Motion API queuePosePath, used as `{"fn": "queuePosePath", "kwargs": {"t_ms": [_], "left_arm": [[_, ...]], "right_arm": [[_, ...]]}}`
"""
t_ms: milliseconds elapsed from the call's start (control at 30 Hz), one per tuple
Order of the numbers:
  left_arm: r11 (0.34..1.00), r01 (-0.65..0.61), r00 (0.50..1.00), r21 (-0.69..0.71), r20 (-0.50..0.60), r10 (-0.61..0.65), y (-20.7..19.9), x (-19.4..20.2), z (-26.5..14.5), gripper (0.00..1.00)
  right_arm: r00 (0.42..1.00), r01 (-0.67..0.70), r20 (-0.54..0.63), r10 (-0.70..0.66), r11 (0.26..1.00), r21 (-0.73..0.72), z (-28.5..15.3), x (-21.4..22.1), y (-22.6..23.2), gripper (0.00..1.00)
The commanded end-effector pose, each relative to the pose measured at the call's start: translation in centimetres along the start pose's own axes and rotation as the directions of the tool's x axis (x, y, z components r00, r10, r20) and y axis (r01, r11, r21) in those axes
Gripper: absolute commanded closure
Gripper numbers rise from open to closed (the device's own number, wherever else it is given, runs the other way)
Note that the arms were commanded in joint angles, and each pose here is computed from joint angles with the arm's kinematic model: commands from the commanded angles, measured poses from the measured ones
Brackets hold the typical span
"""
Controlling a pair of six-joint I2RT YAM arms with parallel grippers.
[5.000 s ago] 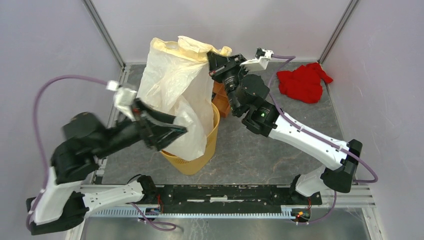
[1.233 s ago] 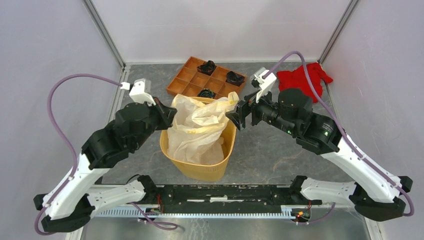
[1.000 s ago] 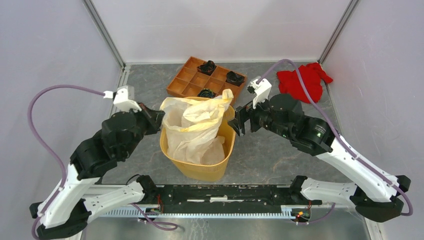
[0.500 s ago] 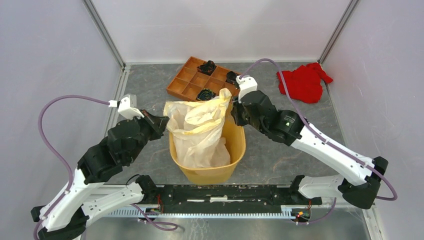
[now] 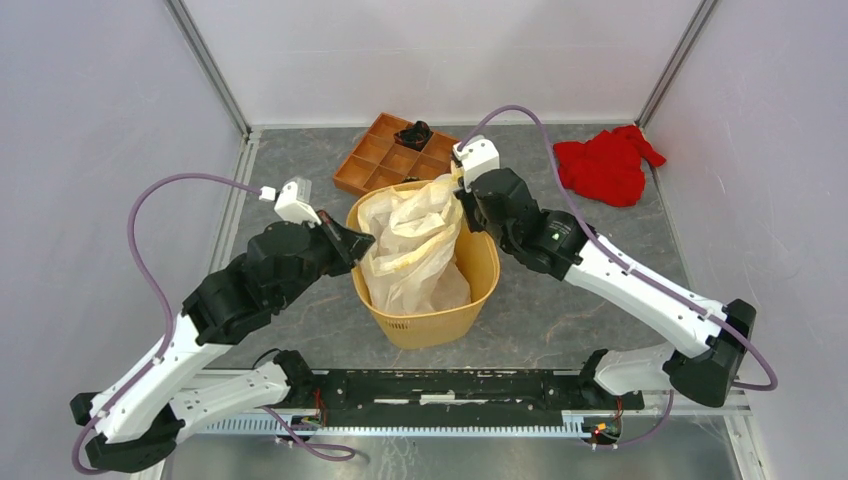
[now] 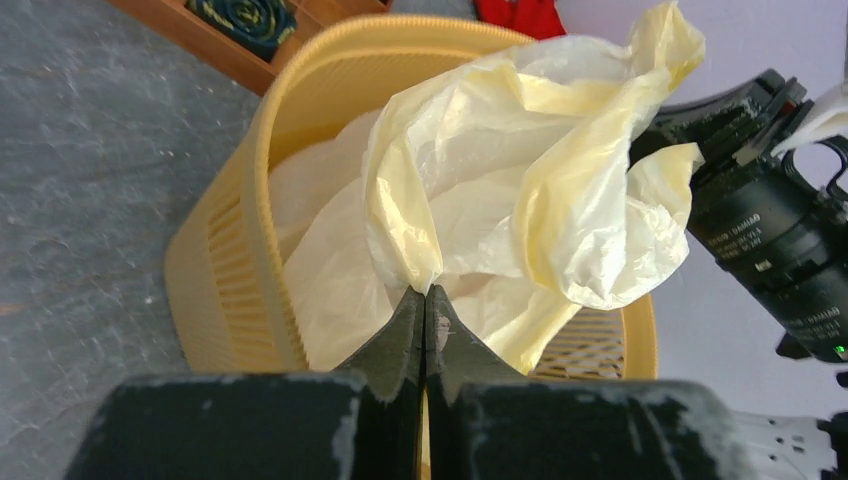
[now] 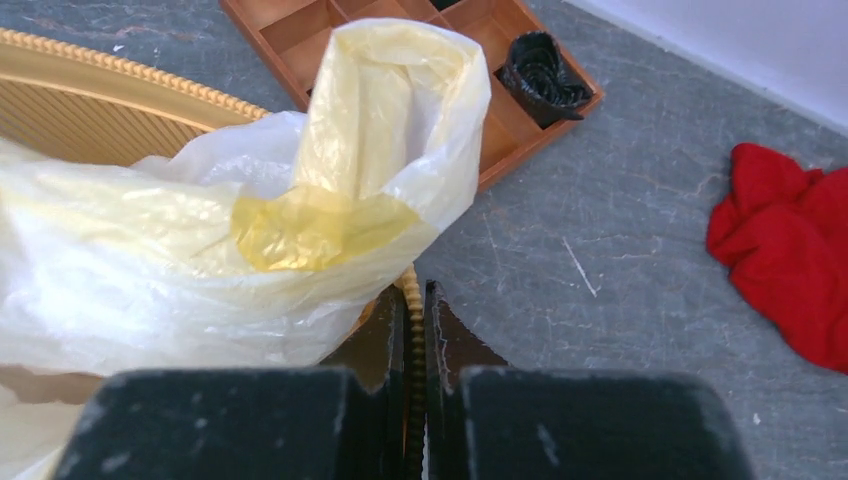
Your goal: Put the trash bags into the trash bin
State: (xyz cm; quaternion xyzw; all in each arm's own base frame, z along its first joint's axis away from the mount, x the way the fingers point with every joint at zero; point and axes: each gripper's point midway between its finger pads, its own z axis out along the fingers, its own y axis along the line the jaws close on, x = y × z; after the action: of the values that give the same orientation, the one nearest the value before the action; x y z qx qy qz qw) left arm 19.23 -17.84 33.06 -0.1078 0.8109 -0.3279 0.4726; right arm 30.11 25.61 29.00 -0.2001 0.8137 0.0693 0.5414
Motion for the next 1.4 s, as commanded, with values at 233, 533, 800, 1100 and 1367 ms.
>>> {"fn": "queuePosePath", "kwargs": {"t_ms": [233, 533, 800, 1100, 1367], "left_arm": [[0.993, 0.093, 0.995, 0.072, -0.033, -0.091, -1.3, 0.0, -1.5, 0.98], [0.991, -0.097, 0.994, 0.091, 0.066, 0.091, -1.5, -2.6, -2.4, 0.98], [0.969, -0.193, 0.979, 0.153, 0.099, 0.180, -2.1, -2.6, -2.6, 0.98], [0.949, -0.245, 0.968, 0.197, 0.101, 0.229, -2.0, -1.7, -2.5, 0.98], [0.936, -0.274, 0.961, 0.221, 0.088, 0.261, -2.1, -1.0, -2.3, 0.98]], "right_arm": [[0.991, 0.111, 0.051, -0.122, 0.979, 0.172, -1.5, -3.0, -5.5, 0.45], [0.977, 0.152, 0.166, -0.137, 0.985, -0.082, -10.3, -4.8, -5.1, 0.09], [0.865, 0.332, 0.495, -0.082, 0.833, -0.443, -14.8, -8.9, 2.0, 0.02], [0.830, 0.445, 0.546, -0.115, 0.727, -0.523, -12.2, -10.4, 6.3, 0.02], [0.827, 0.500, 0.542, -0.151, 0.638, -0.586, -10.3, -8.9, 8.8, 0.08]]}}
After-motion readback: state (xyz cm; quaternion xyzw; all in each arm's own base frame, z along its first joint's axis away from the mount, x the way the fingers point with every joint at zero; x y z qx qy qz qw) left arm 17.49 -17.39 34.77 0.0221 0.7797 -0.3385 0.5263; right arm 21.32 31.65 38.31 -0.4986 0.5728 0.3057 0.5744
